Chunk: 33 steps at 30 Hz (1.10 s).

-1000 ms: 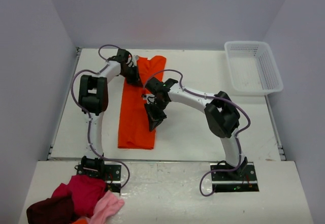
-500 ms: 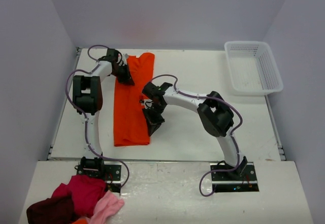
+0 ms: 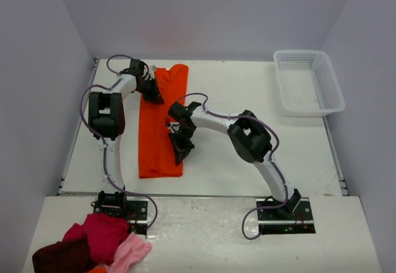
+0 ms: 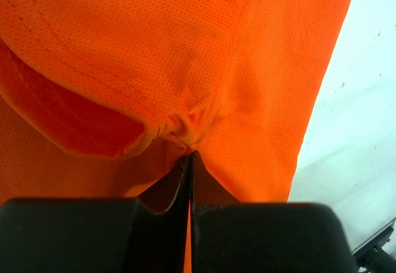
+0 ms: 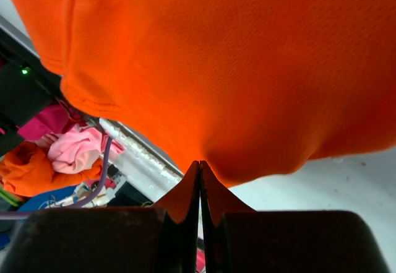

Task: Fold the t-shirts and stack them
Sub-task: Rotate the tshirt 90 degrees

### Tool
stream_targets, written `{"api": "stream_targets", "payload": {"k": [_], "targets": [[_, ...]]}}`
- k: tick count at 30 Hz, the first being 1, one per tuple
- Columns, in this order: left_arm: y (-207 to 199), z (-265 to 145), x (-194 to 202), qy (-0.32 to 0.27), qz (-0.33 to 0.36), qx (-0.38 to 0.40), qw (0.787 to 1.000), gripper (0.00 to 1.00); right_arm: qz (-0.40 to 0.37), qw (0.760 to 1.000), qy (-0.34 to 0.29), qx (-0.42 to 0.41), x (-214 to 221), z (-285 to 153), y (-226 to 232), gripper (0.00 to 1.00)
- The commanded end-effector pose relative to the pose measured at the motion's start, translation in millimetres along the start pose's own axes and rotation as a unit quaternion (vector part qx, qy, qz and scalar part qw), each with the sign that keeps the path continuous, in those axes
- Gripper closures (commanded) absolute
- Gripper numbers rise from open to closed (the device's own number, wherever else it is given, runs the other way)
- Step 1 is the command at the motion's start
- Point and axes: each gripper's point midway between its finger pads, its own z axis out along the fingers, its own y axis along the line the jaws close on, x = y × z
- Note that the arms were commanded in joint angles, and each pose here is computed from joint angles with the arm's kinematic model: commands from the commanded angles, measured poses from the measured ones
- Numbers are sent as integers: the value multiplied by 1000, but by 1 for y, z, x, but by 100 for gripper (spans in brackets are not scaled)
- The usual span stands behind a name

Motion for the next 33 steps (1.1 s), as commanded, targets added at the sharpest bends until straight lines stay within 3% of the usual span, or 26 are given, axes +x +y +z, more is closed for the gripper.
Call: {"api": "stream_targets", "payload": {"k": [1, 17, 33], "targets": [[19, 12, 23, 33, -4, -25, 999, 100, 12, 1000, 22, 4, 11, 16, -9, 100], [2, 19, 31, 48, 3, 15, 999, 100, 83, 990, 4, 113, 55, 51, -94, 100], [-60, 65, 65, 119, 58, 55, 990, 100, 152, 977, -28, 147, 77, 35, -134, 100]]}}
